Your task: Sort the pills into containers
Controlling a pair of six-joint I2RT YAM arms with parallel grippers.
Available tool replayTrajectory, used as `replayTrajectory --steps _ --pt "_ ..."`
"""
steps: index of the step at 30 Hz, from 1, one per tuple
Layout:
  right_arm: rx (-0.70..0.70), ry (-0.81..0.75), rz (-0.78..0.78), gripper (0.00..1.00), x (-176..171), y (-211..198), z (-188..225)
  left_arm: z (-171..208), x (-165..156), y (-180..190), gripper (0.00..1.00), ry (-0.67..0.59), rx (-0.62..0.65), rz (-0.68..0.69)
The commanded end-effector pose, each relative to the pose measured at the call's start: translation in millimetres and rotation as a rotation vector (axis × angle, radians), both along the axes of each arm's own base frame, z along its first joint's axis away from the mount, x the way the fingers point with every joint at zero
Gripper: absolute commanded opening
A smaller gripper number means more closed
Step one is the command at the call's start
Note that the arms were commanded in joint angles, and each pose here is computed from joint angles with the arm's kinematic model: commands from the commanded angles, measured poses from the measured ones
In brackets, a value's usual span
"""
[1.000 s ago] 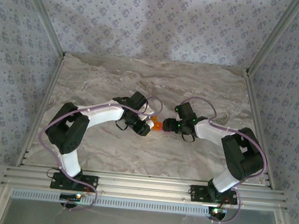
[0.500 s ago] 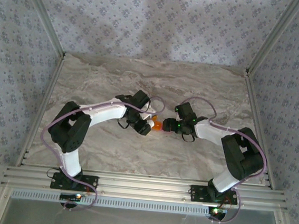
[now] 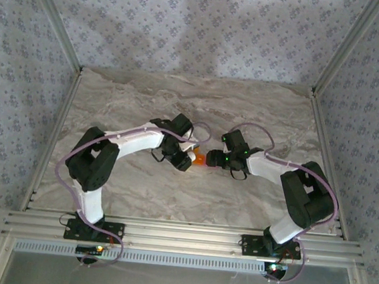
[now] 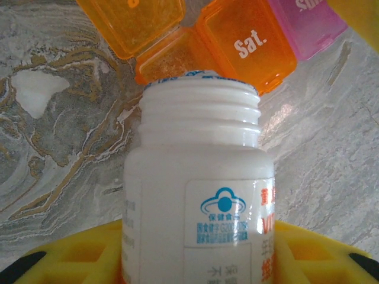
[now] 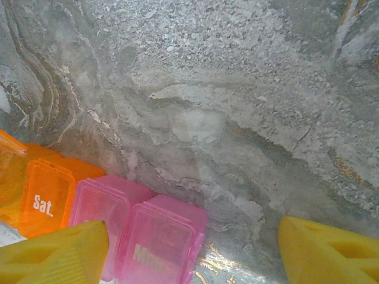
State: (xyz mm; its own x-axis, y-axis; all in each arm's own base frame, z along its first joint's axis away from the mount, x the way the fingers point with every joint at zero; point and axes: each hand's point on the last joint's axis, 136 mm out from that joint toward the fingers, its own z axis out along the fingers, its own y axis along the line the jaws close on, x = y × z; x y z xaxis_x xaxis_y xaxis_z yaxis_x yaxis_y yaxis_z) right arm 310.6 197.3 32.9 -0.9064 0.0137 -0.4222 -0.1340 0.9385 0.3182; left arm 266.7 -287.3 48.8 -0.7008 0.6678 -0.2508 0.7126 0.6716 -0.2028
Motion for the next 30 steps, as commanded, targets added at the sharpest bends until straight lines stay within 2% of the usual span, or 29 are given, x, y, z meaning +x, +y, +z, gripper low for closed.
replayTrajectory --steps 1,15,30 --pt "0.001 0.011 -0.015 0.77 3.3 -0.2 -1.9 0.7 -2.6 2.8 0.00 0.011 0.042 -0.026" --pt "0.000 0.020 -0.014 0.77 2.0 0.3 -4.8 -0.2 -2.6 5.7 0.00 0.013 0.136 -0.060" --pt "0.001 0.027 -0.010 0.77 0.2 1.8 -7.2 4.6 0.2 4.7 0.00 0.029 0.174 -0.076"
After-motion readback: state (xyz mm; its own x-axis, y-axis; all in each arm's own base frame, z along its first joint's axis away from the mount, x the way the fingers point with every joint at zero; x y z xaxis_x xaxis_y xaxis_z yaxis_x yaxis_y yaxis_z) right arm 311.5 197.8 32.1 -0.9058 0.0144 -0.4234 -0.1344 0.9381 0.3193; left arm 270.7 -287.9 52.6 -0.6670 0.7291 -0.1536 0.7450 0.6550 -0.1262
